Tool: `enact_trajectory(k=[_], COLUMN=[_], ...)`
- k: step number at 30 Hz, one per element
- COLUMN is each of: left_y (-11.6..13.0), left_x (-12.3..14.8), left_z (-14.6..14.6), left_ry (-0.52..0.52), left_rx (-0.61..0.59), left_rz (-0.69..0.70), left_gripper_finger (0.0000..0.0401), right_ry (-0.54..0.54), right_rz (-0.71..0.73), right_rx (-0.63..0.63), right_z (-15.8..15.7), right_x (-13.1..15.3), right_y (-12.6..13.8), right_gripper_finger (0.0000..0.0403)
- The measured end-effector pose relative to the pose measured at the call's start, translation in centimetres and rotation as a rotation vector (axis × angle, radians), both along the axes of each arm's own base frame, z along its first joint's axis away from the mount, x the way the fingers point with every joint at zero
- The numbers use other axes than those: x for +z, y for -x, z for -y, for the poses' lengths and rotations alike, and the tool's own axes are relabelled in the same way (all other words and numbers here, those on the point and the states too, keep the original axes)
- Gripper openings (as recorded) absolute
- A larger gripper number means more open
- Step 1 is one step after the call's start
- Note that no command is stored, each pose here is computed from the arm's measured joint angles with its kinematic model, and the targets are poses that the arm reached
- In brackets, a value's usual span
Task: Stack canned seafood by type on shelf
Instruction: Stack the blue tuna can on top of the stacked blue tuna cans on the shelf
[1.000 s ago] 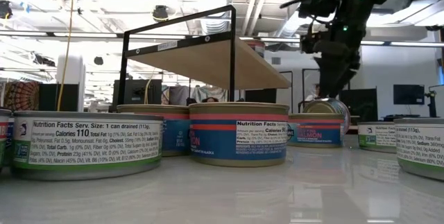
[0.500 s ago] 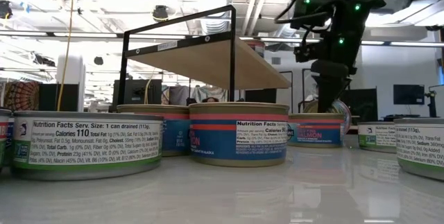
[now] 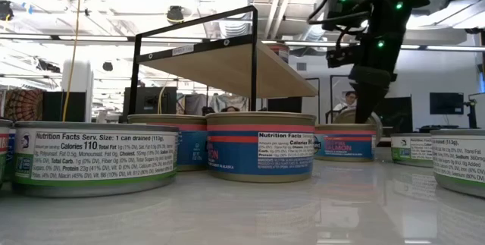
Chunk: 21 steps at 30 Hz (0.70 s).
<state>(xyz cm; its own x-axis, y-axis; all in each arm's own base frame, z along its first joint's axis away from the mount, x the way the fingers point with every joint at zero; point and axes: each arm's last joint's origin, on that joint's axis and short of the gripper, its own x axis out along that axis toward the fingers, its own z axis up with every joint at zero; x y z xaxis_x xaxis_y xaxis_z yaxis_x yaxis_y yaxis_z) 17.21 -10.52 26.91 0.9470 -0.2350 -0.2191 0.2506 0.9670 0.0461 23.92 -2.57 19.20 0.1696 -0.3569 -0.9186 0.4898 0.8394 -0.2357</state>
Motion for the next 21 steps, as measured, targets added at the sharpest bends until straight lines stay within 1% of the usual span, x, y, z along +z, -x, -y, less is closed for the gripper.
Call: enact_trajectory(k=[3, 6, 10, 12, 14, 18, 21], left_y=[0.0, 0.0, -0.1, -0.1, -0.2, -0.3, -0.3], left_x=[0.0, 0.0, 0.2, 0.3, 0.6, 1.3, 1.6], left_z=[-0.1, -0.2, -0.5, -0.7, -0.8, -0.9, -0.9], left_ry=[0.000, 0.013, 0.041, 0.058, 0.079, 0.116, 0.121], left_rx=[0.024, 0.069, 0.202, 0.273, 0.312, 0.320, 0.320], left_rz=[0.003, 0.004, 0.026, 0.041, 0.051, 0.078, 0.083], left_gripper_finger=[0.0210, 0.0210, 0.0210, 0.0210, 0.0210, 0.0210, 0.0210], right_ry=[0.018, 0.090, 0.209, 0.284, 0.377, 0.610, 0.784], right_rz=[0.002, 0.024, 0.053, 0.080, 0.087, 0.116, 0.088], right_rx=[0.035, 0.059, 0.114, 0.138, 0.176, 0.270, 0.328], right_z=[-0.8, -1.7, -3.3, -4.1, -4.9, -6.4, -7.1], right_x=[0.7, 2.0, 4.4, 5.9, 7.2, 9.5, 10.6], right_y=[0.6, 1.2, 1.9, 2.0, 2.1, 1.8, 1.1], right_gripper_finger=[0.0220, 0.0220, 0.0220, 0.0220, 0.0220, 0.0220, 0.0220])
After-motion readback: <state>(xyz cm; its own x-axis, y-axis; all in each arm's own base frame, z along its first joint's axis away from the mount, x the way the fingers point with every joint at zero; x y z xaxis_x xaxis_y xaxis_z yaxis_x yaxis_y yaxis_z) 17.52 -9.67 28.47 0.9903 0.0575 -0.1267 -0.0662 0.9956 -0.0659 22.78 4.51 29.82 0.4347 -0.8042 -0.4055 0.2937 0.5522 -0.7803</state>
